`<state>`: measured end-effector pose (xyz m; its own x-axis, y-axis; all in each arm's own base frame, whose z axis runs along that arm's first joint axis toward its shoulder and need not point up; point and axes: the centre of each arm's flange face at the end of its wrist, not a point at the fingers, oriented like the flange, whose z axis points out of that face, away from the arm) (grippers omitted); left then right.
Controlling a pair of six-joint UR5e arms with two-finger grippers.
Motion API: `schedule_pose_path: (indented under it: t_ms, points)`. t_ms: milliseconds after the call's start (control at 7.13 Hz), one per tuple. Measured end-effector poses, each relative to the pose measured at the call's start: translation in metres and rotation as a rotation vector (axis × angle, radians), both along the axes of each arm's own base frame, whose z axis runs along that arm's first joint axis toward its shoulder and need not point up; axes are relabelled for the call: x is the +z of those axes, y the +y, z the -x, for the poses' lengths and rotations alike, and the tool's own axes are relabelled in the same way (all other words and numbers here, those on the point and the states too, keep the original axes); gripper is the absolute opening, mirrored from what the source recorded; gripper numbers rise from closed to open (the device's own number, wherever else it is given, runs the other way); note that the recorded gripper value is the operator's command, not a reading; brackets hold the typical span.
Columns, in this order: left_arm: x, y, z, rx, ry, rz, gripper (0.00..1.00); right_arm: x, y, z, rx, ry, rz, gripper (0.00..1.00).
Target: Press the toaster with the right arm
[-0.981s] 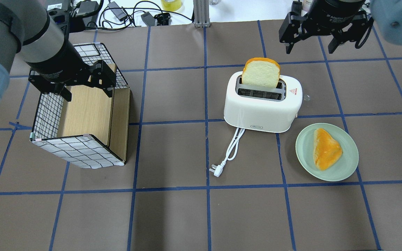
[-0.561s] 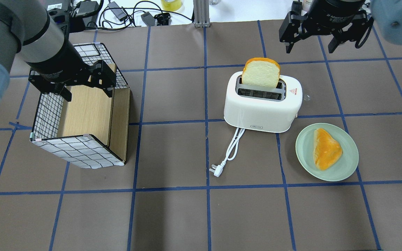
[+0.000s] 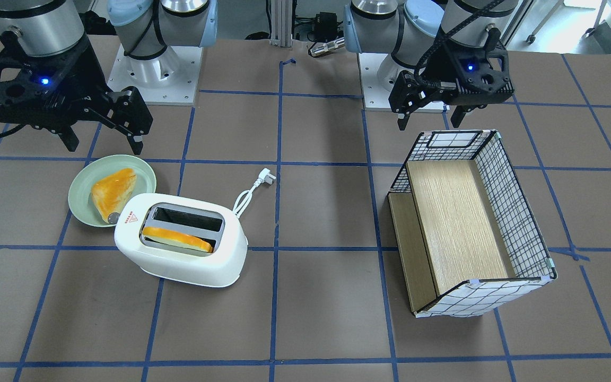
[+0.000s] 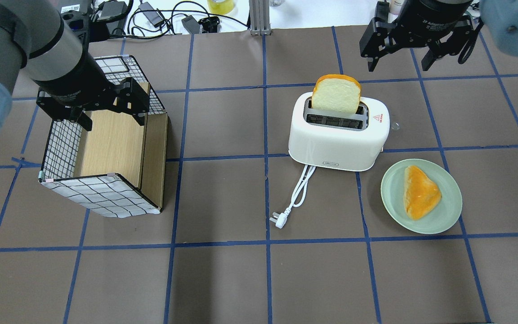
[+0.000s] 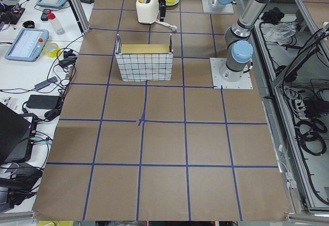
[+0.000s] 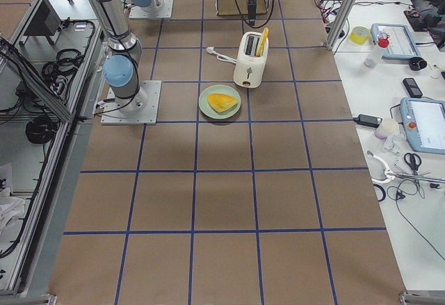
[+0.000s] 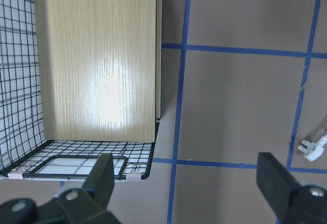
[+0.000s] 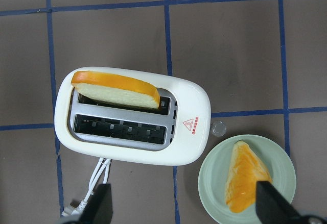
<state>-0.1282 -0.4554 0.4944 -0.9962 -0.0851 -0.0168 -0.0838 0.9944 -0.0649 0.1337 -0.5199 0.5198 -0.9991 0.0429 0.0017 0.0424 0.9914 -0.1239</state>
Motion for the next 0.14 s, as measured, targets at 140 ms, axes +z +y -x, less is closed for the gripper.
schedule_pose_path:
  t_ms: [140]
  points:
    - [0.0, 0.0, 0.0, 0.0, 0.0, 0.0, 1.0, 0.0001, 0.0, 0.0003, 0.0, 0.001, 0.0, 1.0]
